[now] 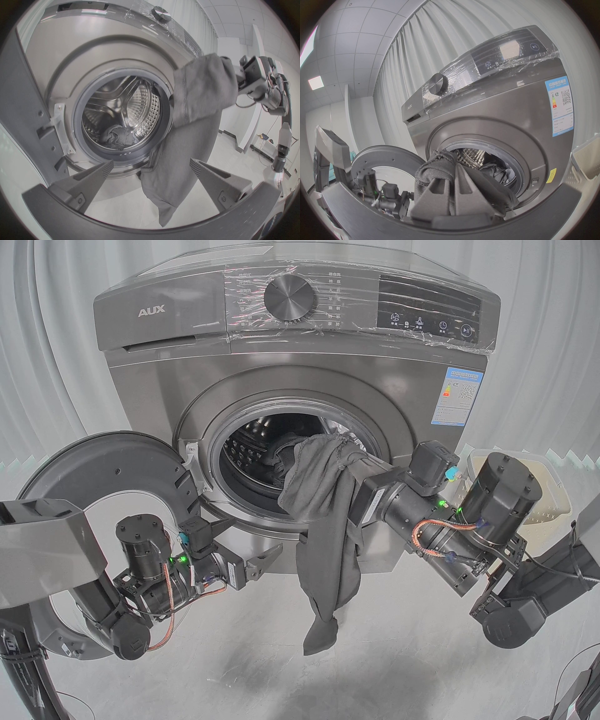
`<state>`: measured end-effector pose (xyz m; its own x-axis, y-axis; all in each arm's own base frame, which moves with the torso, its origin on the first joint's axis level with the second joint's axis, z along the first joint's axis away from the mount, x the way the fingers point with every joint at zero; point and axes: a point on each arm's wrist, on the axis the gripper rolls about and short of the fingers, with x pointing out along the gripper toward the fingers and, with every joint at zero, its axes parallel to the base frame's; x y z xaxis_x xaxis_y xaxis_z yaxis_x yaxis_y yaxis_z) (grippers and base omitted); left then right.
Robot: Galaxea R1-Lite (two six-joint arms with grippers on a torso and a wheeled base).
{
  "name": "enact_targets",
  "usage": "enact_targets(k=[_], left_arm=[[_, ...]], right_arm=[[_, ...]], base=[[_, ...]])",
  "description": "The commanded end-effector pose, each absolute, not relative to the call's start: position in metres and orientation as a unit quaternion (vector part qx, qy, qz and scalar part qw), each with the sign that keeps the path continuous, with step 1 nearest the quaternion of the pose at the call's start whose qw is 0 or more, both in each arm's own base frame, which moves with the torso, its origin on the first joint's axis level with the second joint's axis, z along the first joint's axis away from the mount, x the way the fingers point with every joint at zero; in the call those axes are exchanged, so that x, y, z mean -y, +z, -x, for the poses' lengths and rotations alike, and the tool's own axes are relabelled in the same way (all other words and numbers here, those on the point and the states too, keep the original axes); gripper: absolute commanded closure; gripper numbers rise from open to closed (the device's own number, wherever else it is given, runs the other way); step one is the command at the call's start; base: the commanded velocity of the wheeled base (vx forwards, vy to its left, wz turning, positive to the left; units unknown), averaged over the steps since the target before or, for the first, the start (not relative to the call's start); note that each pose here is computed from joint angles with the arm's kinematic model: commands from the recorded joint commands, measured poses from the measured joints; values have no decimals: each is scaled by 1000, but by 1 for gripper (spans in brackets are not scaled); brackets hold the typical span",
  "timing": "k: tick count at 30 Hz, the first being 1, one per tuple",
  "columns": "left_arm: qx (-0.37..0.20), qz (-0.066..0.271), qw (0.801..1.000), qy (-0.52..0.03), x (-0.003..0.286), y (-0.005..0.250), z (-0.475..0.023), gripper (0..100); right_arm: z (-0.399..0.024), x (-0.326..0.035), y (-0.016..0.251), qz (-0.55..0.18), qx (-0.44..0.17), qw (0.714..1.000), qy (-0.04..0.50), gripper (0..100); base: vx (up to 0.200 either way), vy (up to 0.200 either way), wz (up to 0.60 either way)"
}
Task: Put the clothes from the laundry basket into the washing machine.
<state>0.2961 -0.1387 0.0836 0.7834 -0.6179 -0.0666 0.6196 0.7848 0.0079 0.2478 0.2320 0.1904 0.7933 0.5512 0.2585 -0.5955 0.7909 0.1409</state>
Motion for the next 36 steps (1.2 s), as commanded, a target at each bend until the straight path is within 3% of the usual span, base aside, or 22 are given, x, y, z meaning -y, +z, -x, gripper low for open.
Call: enact_targets(k=[1, 15, 26, 36], left_arm=[[-58, -17, 944, -325, 142, 55, -304, 0], [-74, -17, 945, -319, 143, 35, -316, 0], [-99, -19, 943, -317, 148, 3, -331, 0], [-100, -14, 933, -346, 161, -17, -342, 0]], right_arm=[[-242, -233, 197, -114, 110, 937, 310, 100], [-229, -236, 205, -132, 115, 928, 328, 100], [-220, -236, 213, -138, 122, 922, 340, 100], [-216, -237, 216, -140, 126, 917, 350, 100]], base=[[0, 0, 0], [0, 0, 0], [0, 0, 0], [0, 0, 0]])
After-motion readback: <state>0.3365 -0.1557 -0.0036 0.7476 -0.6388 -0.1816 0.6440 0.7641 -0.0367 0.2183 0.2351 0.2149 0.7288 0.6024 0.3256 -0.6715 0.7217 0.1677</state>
